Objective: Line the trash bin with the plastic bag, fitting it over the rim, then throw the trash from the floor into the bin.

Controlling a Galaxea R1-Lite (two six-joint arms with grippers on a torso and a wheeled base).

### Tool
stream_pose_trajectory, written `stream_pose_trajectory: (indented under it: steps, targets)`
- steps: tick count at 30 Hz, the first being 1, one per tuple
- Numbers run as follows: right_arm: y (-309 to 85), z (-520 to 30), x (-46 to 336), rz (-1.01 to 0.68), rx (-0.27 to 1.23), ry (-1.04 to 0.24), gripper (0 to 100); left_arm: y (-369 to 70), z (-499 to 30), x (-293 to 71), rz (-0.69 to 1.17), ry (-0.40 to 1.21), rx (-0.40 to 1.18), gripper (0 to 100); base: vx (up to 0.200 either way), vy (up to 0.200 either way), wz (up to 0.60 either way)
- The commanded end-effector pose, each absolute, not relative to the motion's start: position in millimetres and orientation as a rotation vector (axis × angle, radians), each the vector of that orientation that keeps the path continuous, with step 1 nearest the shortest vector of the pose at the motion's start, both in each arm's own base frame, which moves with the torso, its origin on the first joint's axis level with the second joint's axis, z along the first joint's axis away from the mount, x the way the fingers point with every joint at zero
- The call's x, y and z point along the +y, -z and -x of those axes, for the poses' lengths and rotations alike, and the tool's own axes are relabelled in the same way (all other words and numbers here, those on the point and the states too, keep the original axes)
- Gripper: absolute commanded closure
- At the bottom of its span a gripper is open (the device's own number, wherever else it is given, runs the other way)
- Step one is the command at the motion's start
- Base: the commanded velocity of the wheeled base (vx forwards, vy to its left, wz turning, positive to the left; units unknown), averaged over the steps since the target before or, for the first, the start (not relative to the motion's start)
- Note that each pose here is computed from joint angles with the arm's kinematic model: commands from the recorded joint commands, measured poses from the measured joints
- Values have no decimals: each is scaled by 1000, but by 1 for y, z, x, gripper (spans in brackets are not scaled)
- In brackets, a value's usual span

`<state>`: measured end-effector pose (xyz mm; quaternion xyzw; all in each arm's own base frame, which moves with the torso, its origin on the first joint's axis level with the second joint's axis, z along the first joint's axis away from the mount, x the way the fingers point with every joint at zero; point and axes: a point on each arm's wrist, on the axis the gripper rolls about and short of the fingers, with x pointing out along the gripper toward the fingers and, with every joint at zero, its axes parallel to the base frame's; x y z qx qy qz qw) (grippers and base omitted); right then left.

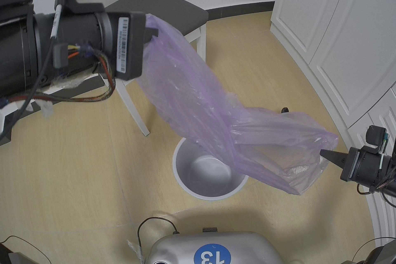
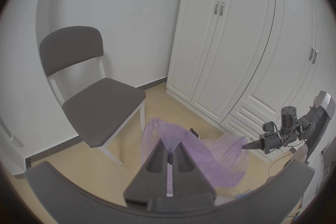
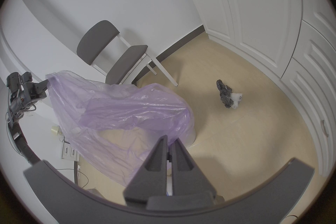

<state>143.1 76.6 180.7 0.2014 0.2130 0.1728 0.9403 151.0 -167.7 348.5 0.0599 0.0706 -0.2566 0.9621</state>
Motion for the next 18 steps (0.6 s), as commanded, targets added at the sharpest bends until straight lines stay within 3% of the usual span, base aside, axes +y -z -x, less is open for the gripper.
stream_pose_trajectory:
  steps: [1, 18]
  targets:
    - [-190, -122, 74, -408, 391, -377, 100, -331, -156, -155, -96, 497, 163, 100, 0, 0, 0]
    - [-197, -87, 55, -342, 362, -373, 100, -287, -151, -143, -75, 488, 203, 100, 0, 0, 0]
